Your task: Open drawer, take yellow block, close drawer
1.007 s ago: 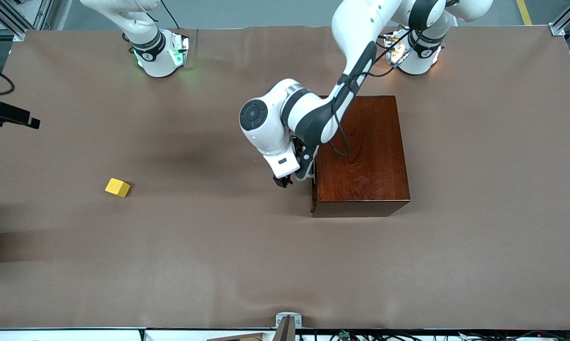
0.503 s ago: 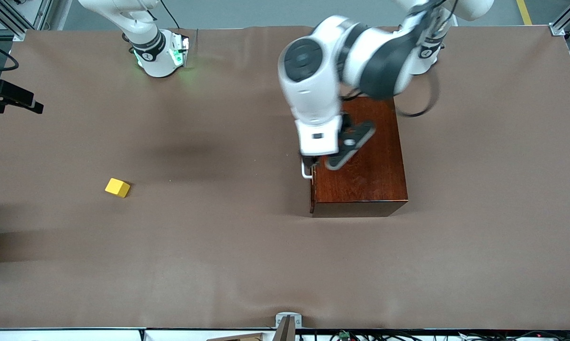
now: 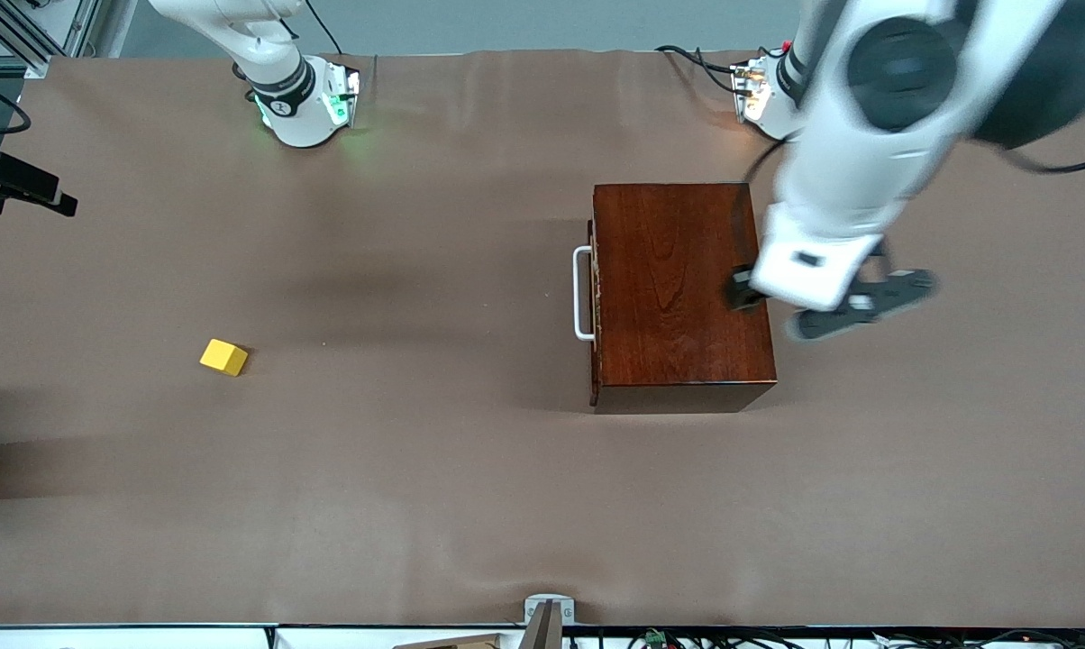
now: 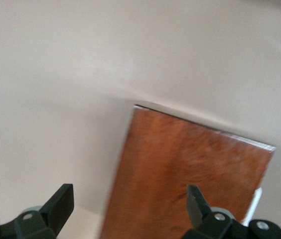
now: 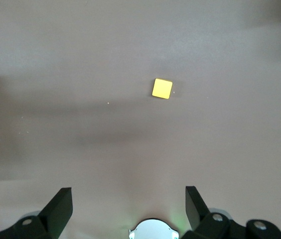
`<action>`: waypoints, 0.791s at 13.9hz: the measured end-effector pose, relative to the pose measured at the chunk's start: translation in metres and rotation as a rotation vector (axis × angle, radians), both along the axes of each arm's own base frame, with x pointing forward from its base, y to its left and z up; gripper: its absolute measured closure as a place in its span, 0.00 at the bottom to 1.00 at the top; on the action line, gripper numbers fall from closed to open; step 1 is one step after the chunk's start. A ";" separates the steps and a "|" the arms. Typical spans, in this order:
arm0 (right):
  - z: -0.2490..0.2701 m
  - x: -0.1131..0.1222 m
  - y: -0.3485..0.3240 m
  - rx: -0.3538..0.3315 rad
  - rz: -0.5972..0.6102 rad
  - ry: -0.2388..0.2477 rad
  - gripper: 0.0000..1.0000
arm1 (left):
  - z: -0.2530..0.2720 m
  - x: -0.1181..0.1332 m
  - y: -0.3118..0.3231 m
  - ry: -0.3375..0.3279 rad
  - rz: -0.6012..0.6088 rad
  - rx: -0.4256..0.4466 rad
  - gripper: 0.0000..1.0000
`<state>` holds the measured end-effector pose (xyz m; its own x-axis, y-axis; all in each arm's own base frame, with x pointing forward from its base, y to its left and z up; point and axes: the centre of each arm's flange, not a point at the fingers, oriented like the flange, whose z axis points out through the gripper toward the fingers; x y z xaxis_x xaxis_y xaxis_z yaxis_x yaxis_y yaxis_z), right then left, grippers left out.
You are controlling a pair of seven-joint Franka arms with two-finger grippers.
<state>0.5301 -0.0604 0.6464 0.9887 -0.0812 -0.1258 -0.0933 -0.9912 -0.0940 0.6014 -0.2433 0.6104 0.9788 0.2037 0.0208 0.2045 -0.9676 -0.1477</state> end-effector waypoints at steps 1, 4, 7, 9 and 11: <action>0.000 0.000 0.000 -0.005 0.001 0.001 0.00 | 0.012 0.002 0.031 0.010 -0.061 -0.009 0.00; 0.001 0.001 0.012 -0.039 0.029 0.002 0.00 | 0.039 -0.002 0.111 0.027 -0.189 -0.036 0.00; 0.002 0.001 0.018 -0.045 0.040 0.000 0.00 | 0.054 -0.021 0.145 0.032 -0.198 -0.059 0.00; 0.002 0.001 0.017 -0.047 0.040 -0.003 0.00 | 0.058 -0.034 0.153 0.035 -0.199 -0.071 0.00; 0.002 0.001 0.017 -0.048 0.040 -0.003 0.00 | 0.056 -0.047 0.167 0.046 -0.200 -0.089 0.00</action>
<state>0.5311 -0.0432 0.6484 0.9917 -0.0479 -0.1195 -0.0538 -0.9975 -0.0466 0.5540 -0.0763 0.6662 0.9994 0.0043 -0.0337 0.0021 -0.9979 -0.0645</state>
